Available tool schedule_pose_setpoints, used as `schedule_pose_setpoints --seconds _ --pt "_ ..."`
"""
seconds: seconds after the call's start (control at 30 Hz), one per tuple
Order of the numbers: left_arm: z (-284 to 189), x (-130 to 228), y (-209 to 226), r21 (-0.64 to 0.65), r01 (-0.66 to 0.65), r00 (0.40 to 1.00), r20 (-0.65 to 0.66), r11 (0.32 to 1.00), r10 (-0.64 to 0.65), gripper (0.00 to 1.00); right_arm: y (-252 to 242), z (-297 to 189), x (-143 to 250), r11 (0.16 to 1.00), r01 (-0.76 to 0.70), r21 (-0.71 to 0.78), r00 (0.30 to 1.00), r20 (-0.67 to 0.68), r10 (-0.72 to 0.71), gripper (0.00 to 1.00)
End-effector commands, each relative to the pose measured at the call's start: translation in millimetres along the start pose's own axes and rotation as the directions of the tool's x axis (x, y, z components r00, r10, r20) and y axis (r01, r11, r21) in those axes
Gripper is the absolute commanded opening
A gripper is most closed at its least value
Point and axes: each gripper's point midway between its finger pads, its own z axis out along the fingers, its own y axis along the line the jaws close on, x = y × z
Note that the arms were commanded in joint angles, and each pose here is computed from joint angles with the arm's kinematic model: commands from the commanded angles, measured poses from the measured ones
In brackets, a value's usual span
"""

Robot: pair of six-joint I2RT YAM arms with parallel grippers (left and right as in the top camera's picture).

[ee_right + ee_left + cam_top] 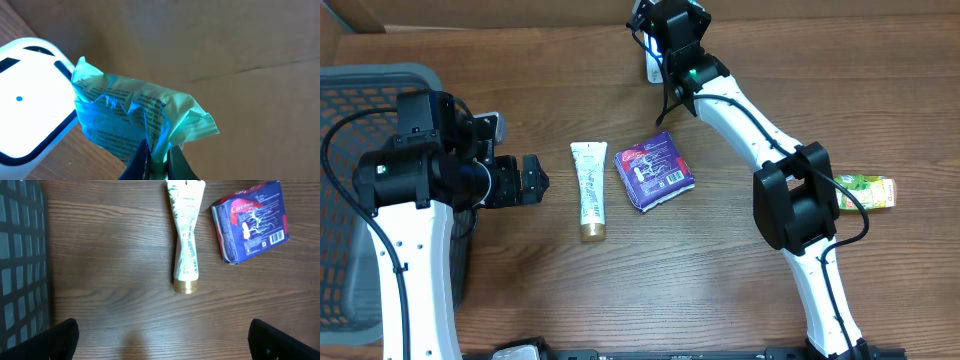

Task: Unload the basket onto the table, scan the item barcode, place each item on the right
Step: 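Raise the wipes pack to the scanner face with the right gripper, then move the wipes pack right and drop it beside the carton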

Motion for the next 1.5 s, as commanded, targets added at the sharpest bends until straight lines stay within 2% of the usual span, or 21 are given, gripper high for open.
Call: schedule_pose_setpoints --seconds 0.0,0.1,0.23,0.37,0.47,0.6,0.67,0.7,0.8,0.83,0.87,0.93,0.97,1.03,1.1,1.2,1.23,1.3,1.37,1.43,1.47 --pt "0.1 -0.9 -1.0 -0.003 0.007 1.0 0.001 1.0 -0.007 0.99 -8.8 -9.3 -10.5 0.999 0.017 0.052 1.0 -0.012 -0.017 0.04" --pt "0.1 -0.9 -1.0 -0.003 0.007 1.0 0.001 1.0 -0.007 0.99 -8.8 -17.0 -12.7 0.992 0.102 0.075 0.994 -0.049 -0.098 0.04" --pt "0.1 -0.9 -1.0 -0.003 0.007 1.0 0.001 1.0 -0.007 1.0 -23.4 -46.3 -31.4 0.991 0.115 0.065 0.993 -0.021 -0.114 0.04" --pt "0.1 -0.9 -1.0 -0.003 0.007 1.0 0.001 1.0 -0.007 0.99 -38.0 -94.8 -37.3 0.992 0.059 -0.11 0.997 0.051 -0.053 0.04" --pt "0.1 -0.8 -1.0 -0.003 0.007 1.0 0.0 1.0 -0.007 0.99 -67.1 -140.7 -44.5 0.967 -0.132 -0.219 0.982 0.103 0.157 0.04" --pt "0.1 -0.9 -1.0 -0.003 0.007 1.0 0.001 1.0 -0.007 1.0 -125.3 -215.6 -42.1 0.849 -0.403 -0.342 0.876 0.123 0.466 0.04" --pt "0.1 -0.9 -1.0 -0.003 0.007 1.0 0.001 1.0 -0.007 1.0 -151.8 -241.6 -25.1 0.738 -0.573 -0.357 0.775 0.058 0.63 0.04" --pt "0.1 -0.9 -1.0 -0.003 0.007 1.0 0.001 1.0 -0.007 0.99 -165.4 -255.8 -8.4 0.656 -0.67 -0.349 0.7 0.0 0.714 0.04" --pt "0.1 -0.8 -1.0 -0.003 0.007 1.0 0.0 1.0 -0.007 1.0 -187.4 -278.2 65.0 0.465 -0.857 -0.222 0.507 -0.199 0.839 0.04" --pt "0.1 -0.8 -1.0 -0.003 0.007 1.0 0.0 1.0 -0.007 0.99 -190.2 -280.1 92.2 0.398 -0.906 -0.141 0.422 -0.262 0.868 0.04" --pt "0.1 -0.9 -1.0 -0.003 0.007 1.0 0.001 1.0 -0.007 1.0 -190.0 -280.9 138.9 0.273 -0.962 0.028 0.246 -0.353 0.903 0.04" --pt "0.1 -0.9 -1.0 -0.003 0.007 1.0 0.001 1.0 -0.007 1.0 -186.0 -280.2 185.3 0.171 -0.964 0.202 0.074 -0.412 0.908 0.04" --pt "0.1 -0.9 -1.0 -0.003 0.007 1.0 0.001 1.0 -0.007 1.0 -179.9 -277.6 223.5 0.112 -0.932 0.344 -0.054 -0.439 0.897 0.04" --pt "0.1 -0.9 -1.0 -0.003 0.007 1.0 0.001 1.0 -0.007 1.0 -169.0 -266.5 279.5 0.065 -0.856 0.513 -0.206 -0.452 0.868 0.04" --pt "0.1 -0.9 -1.0 -0.003 0.007 1.0 0.001 1.0 -0.007 1.0 -154.7 -251.9 309.7 0.041 -0.817 0.575 -0.289 -0.469 0.835 0.04" --pt "0.1 -0.9 -1.0 -0.003 0.007 1.0 0.001 1.0 -0.007 1.0 -104.6 -214.8 375.0 0.016 -0.735 0.678 -0.444 -0.498 0.745 0.04" --pt "0.1 -0.9 -0.9 -0.003 0.007 1.0 0.001 1.0 -0.007 1.0 -92.9 -208.1 387.8 0.016 -0.718 0.695 -0.469 -0.501 0.728 0.04" --pt "0.1 -0.8 -1.0 -0.003 0.007 1.0 0.0 1.0 -0.007 1.0 -64.1 -187.4 409.4 0.024 -0.741 0.671 -0.478 -0.552 0.683 0.04" --pt "0.1 -0.9 -1.0 -0.003 0.007 1.0 0.001 1.0 -0.007 1.0 -44.8 -170.8 417.5 -0.021 -0.757 0.653 -0.503 -0.563 0.656 0.04" --pt "0.1 -0.9 -0.9 -0.003 0.007 1.0 0.001 1.0 -0.007 1.0 -35.6 -157.7 418.2 -0.032 -0.796 0.604 -0.476 -0.592 0.65 0.04" --pt "0.1 -0.9 -1.0 -0.003 0.007 1.0 0.001 1.0 -0.007 1.0 -34.0 -154.5 419.1 -0.036 -0.798 0.601 -0.474 -0.591 0.652 0.09"
